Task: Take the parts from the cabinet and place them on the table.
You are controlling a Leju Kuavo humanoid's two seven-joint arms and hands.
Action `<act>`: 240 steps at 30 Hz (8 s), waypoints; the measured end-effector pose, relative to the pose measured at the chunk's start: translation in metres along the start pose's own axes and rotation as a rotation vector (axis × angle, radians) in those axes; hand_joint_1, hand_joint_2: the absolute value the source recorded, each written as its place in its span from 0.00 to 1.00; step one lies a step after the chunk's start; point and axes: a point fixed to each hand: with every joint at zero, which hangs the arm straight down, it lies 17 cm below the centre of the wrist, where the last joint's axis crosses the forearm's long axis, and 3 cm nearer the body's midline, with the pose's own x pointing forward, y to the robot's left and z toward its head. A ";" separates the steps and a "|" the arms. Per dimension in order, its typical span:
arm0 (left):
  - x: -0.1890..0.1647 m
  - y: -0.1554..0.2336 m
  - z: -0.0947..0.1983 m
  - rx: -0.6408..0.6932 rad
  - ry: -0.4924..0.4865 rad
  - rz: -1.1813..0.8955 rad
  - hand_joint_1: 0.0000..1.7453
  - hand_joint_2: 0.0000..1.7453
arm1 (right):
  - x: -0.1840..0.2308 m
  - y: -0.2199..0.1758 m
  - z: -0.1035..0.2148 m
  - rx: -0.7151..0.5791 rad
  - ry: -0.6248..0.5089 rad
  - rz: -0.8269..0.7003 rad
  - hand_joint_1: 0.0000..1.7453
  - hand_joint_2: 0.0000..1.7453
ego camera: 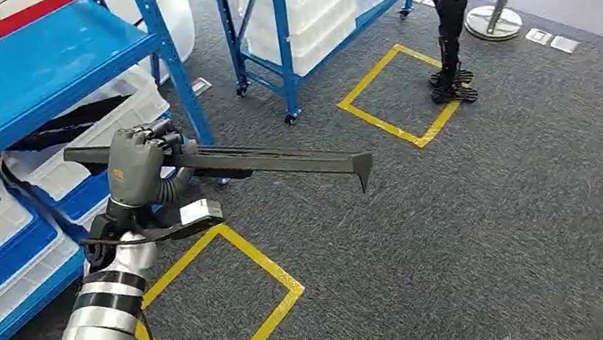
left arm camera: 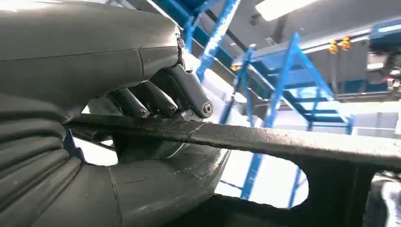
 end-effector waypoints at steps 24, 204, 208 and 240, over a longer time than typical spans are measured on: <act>0.002 0.005 -0.014 0.020 -0.017 -0.008 1.00 1.00 | 0.002 0.005 0.000 0.010 -0.003 -0.006 0.00 0.00; 0.013 -0.017 -0.023 -0.025 -0.042 0.072 1.00 1.00 | 0.003 -0.013 0.000 -0.020 -0.017 -0.011 0.00 0.00; 0.013 -0.015 -0.028 -0.018 -0.047 0.073 1.00 1.00 | 0.006 -0.011 0.000 -0.018 -0.022 -0.011 0.00 0.00; 0.009 -0.021 -0.032 -0.032 -0.025 0.087 1.00 1.00 | 0.004 -0.008 0.000 -0.014 -0.017 -0.011 0.00 0.00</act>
